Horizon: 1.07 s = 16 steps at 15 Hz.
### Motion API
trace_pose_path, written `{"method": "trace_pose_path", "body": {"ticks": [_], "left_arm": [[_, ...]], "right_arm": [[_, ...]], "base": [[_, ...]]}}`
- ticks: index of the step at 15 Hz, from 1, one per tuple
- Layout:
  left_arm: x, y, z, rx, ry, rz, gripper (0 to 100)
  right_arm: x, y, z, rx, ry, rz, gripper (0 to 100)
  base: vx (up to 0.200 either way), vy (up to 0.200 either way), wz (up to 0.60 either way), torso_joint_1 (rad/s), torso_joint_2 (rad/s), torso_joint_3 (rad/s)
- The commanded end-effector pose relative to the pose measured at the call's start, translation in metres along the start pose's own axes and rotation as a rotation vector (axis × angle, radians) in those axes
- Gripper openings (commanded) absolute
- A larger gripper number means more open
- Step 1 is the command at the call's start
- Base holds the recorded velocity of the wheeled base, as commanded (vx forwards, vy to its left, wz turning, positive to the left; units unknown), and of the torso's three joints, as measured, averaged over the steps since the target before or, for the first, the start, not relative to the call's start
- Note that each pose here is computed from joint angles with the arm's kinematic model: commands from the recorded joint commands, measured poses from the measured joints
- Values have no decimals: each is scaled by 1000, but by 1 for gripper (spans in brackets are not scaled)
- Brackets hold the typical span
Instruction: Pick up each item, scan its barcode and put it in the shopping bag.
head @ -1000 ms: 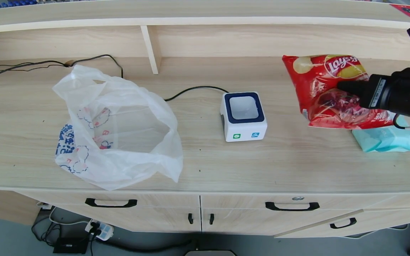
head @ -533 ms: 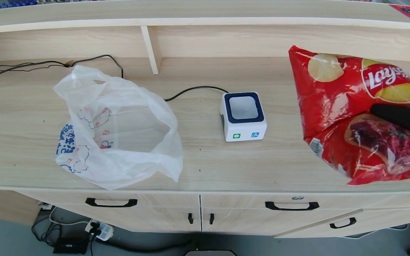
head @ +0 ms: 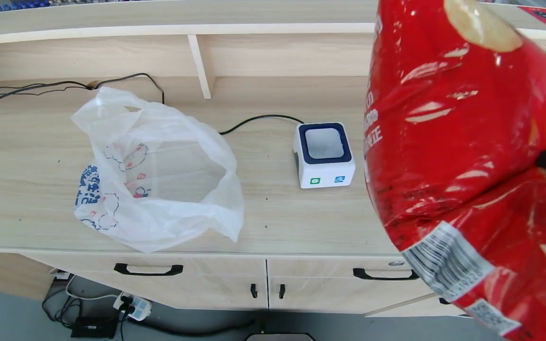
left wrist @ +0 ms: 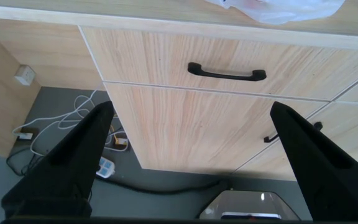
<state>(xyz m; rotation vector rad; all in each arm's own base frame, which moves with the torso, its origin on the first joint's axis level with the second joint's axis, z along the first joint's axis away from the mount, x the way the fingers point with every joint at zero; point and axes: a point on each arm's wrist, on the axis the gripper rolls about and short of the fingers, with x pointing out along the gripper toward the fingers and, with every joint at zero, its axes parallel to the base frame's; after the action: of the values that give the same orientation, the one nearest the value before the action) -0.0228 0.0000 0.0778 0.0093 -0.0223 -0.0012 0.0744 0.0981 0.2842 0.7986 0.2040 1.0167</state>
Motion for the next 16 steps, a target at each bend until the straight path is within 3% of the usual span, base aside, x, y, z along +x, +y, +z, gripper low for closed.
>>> {"method": "trace_pose_path", "body": {"ticks": [1, 4, 6, 8, 11, 16], "left_arm": [[0, 0, 0, 0, 1, 0, 100], [0, 0, 0, 0, 1, 0, 100], [0, 0, 0, 0, 1, 0, 100], [0, 0, 0, 0, 1, 0, 100], [0, 0, 0, 0, 1, 0, 100], [0, 0, 0, 0, 1, 0, 100]], "right_arm": [[13, 5, -18, 112, 92, 95, 0], [7, 3, -48, 182, 254, 151, 0], [6, -1, -54, 212, 279, 136, 0], [8, 1, -51, 297, 277, 127, 0], [22, -15, -48, 433, 242, 24, 0], [34, -26, -29, 547, 148, 152, 0]], "base": [[0, 0, 0, 0, 0, 0], [0, 0, 0, 0, 0, 0], [0, 0, 0, 0, 0, 0], [0, 0, 0, 0, 0, 0], [0, 0, 0, 0, 0, 0], [0, 0, 0, 0, 0, 0]]}}
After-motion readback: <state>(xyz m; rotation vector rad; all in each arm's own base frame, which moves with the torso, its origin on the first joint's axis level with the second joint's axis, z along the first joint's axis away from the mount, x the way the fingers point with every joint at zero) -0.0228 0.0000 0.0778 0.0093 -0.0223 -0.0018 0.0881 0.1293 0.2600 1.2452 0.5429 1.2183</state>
